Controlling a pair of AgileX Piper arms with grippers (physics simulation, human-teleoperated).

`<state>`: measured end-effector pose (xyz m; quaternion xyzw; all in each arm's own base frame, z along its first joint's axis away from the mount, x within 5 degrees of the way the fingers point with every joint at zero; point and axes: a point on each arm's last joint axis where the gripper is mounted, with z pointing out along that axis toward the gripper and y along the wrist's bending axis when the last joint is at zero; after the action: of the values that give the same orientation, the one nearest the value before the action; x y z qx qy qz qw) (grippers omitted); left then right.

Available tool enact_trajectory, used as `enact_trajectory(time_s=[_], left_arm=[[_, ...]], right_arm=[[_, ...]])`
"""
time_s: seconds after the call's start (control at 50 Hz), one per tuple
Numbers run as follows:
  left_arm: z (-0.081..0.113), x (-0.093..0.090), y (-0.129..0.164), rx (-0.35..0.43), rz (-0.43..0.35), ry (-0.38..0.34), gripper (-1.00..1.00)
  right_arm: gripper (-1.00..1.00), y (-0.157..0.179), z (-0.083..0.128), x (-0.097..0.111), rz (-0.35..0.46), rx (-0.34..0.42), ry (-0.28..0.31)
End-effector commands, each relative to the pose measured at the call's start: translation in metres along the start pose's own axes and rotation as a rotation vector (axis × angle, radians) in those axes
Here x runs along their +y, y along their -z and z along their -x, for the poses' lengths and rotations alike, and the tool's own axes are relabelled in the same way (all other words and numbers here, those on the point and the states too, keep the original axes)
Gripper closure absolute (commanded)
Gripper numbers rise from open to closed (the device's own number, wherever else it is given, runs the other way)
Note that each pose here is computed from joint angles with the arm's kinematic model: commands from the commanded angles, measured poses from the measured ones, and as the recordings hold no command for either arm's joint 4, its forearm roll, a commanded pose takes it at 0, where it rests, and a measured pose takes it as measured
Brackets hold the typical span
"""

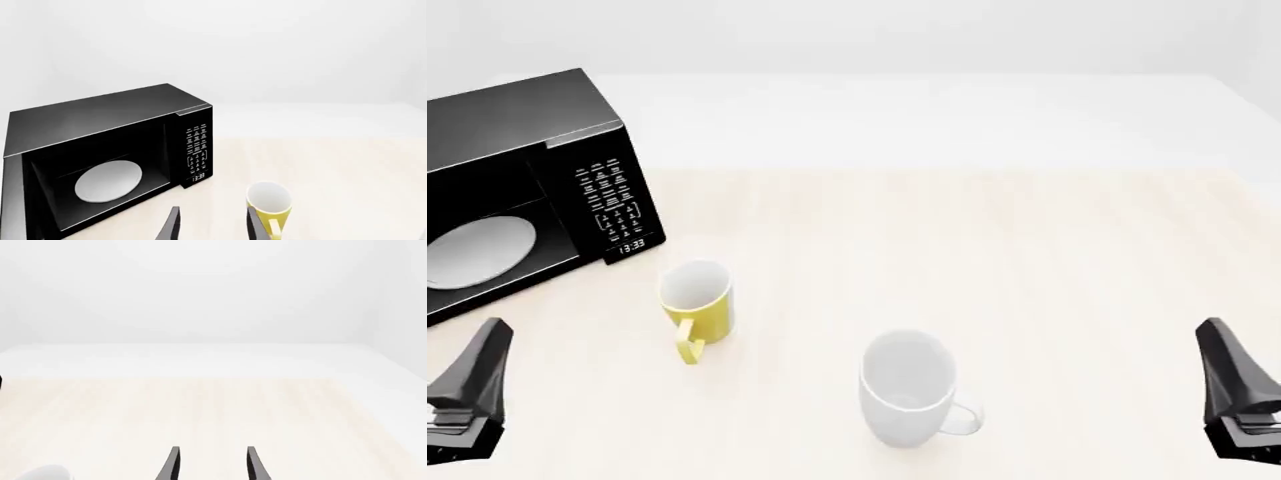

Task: Put the yellow and white mug in the microwave and close it.

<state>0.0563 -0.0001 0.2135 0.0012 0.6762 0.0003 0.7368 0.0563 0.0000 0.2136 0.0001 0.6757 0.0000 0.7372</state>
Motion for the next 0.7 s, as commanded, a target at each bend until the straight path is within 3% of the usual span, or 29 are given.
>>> enact_trajectory(time_s=[0.02,0.22,0.7], left_arm=[[0.001,0.0,-0.001,0.006,0.0,-0.002,-1.0],[0.001,0.0,-0.003,0.012,0.003,-0.012,-1.0],[0.021,-0.007,0.004,0.032,-0.142,-0.016,-1.0]], right_arm=[[-1.0,0.0,0.001,0.0,0.0,0.001,0.0],[-1.0,0.0,0.001,0.0,-0.001,0.0,0.0],[-1.0,0.0,0.001,0.0,-0.001,0.0,0.0]])
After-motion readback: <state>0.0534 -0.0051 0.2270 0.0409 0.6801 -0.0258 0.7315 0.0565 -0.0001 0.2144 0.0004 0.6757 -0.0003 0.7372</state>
